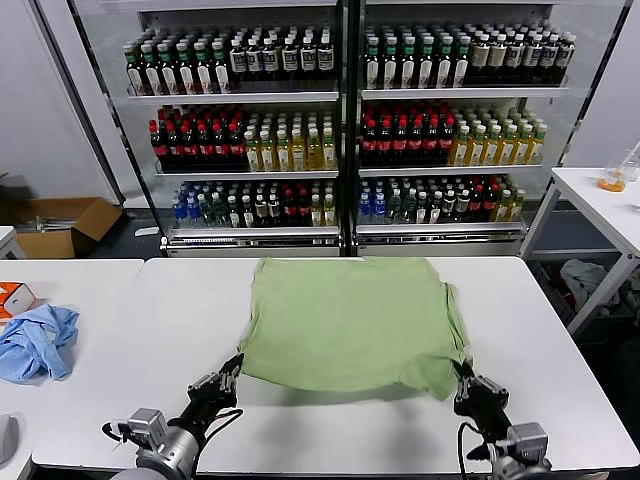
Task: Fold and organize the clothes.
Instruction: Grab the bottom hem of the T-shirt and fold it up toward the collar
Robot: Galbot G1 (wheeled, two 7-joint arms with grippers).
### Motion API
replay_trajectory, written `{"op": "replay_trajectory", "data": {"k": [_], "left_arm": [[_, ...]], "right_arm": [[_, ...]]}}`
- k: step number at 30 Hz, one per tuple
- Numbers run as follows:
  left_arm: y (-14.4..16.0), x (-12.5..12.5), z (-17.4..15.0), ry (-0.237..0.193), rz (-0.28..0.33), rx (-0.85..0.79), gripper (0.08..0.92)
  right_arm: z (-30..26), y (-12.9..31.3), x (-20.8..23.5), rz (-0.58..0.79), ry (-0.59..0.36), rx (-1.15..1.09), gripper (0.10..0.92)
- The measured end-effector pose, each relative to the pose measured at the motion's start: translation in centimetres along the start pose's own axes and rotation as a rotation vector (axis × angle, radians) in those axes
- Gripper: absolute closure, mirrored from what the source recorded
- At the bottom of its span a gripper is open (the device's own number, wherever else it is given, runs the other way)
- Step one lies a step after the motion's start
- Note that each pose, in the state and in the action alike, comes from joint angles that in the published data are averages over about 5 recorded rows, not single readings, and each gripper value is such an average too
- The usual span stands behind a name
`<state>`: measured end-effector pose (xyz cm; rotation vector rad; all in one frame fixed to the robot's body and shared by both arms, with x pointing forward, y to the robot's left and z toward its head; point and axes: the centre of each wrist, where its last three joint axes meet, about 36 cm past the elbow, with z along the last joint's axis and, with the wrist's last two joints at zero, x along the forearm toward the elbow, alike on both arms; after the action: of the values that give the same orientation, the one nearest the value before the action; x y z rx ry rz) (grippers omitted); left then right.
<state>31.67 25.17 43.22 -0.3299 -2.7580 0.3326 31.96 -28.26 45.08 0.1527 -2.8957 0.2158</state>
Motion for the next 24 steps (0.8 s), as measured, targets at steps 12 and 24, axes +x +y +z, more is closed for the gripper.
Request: {"op": "replay_trajectory", "data": {"k": [12, 24], "left_arm": [[1.6, -4.4, -0.8, -0.012, -0.015, 0.034, 0.916], [2.4, -9.3, -1.2, -0.023, -0.022, 0.027, 0.915]], "right_arm": [[0.3, -2.3, -5.7, 0.028, -0.011, 0.011, 0.913], [1.0, -3.0, -9.2, 0.046, 0.012, 0.031, 0.913]]}}
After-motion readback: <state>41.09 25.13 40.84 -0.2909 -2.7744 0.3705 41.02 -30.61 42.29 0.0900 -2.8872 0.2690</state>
